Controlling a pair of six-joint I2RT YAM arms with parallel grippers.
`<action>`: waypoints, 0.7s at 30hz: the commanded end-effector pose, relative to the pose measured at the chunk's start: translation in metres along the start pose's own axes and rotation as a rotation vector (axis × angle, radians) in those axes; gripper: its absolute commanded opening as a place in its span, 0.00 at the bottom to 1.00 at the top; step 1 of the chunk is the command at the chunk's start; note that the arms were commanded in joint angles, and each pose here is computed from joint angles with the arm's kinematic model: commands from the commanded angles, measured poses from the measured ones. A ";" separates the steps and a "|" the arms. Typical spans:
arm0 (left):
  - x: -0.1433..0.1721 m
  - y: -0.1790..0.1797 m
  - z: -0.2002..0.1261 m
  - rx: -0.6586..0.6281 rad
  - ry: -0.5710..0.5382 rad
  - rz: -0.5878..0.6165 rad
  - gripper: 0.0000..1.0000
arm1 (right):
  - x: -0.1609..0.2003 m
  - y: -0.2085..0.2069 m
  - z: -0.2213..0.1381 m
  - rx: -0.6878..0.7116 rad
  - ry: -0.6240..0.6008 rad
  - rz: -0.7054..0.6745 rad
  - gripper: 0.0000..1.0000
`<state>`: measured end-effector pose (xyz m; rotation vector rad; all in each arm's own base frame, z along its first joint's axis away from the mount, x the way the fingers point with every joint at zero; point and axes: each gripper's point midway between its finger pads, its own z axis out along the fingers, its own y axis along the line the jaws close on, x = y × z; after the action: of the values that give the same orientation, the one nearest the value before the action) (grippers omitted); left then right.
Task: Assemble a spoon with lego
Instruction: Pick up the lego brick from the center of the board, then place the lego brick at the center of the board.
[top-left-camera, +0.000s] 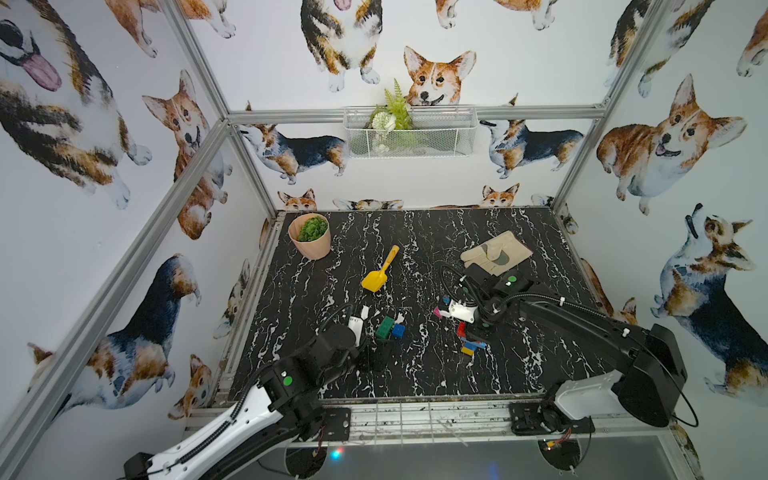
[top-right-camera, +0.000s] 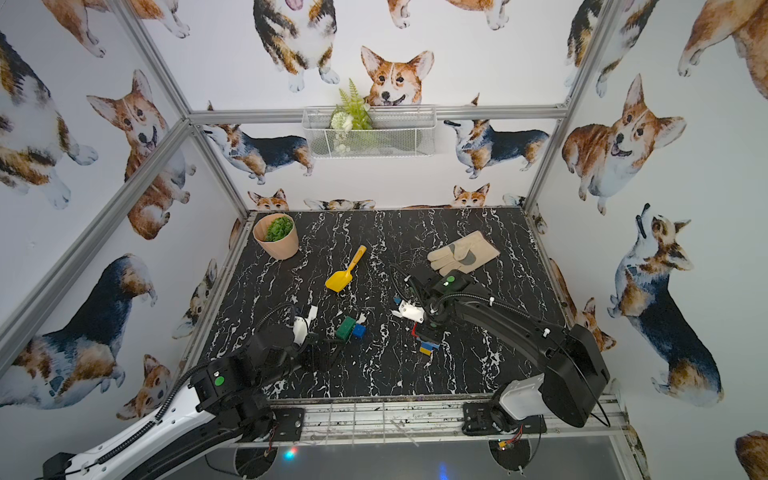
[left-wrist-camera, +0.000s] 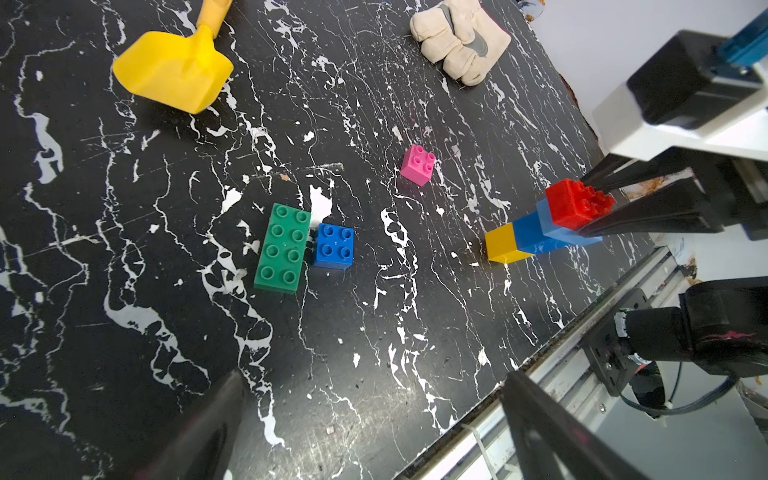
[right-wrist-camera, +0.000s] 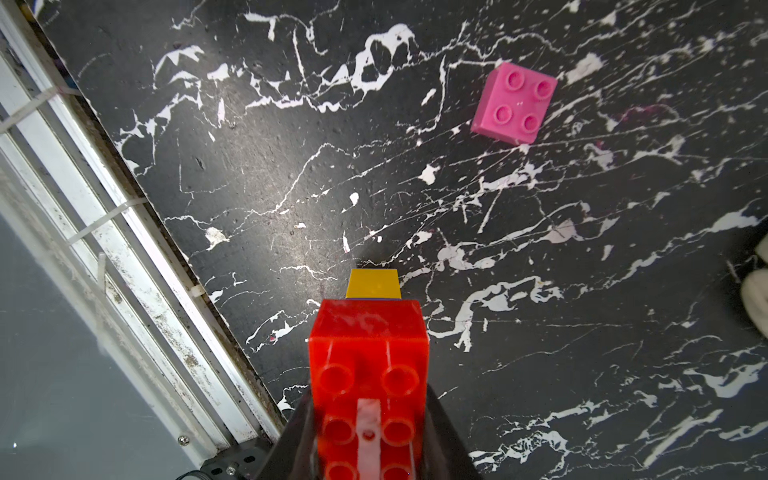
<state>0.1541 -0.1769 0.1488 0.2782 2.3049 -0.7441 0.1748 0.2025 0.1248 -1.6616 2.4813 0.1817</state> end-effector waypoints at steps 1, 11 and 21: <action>0.000 0.002 -0.001 -0.010 -0.005 -0.003 1.00 | -0.013 0.002 -0.015 -0.017 -0.041 0.075 0.00; 0.000 0.002 -0.002 -0.008 -0.008 -0.005 1.00 | -0.044 -0.001 -0.018 0.014 0.076 0.166 0.01; 0.001 0.004 -0.004 -0.010 -0.009 -0.014 1.00 | -0.077 -0.005 0.007 0.058 0.237 0.261 0.03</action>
<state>0.1525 -0.1730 0.1492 0.2685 2.2991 -0.7446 0.2125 0.2767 0.1315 -1.4684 2.7619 0.0100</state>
